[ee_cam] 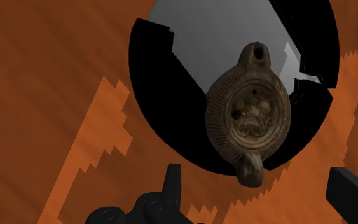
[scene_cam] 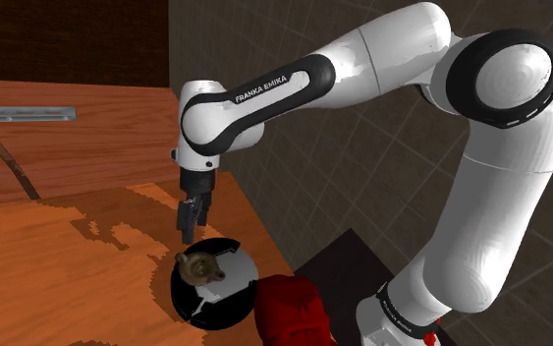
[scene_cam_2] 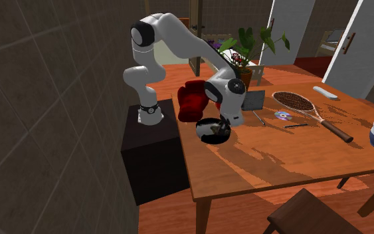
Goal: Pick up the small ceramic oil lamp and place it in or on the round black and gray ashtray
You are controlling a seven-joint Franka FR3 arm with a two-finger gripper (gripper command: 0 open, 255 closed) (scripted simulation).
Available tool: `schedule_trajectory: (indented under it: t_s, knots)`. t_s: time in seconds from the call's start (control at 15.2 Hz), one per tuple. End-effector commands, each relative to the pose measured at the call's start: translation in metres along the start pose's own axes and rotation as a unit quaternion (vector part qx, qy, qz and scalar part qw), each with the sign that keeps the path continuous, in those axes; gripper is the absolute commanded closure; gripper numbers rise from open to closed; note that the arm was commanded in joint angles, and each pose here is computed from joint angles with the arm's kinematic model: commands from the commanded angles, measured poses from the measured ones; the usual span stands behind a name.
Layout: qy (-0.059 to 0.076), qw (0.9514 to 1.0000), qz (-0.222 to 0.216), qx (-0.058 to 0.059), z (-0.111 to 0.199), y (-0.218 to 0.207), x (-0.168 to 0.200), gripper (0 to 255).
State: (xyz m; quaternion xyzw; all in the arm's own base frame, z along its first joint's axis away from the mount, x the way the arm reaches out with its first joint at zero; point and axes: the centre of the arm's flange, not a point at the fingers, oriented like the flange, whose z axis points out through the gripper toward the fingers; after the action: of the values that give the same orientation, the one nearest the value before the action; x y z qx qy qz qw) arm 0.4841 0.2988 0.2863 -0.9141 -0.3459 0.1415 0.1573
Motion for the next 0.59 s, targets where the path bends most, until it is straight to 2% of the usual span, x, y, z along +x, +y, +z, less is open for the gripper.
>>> schedule_trajectory:
  t_s: [0.0,0.07,0.53]
  knots:
    - [0.0,1.0,0.0,0.0,-0.025,0.001,-0.001,0]
    - [0.0,1.0,0.0,0.0,-0.035,0.001,-0.001,0]
    - [0.0,1.0,0.0,0.0,-0.035,0.001,-0.001,0]
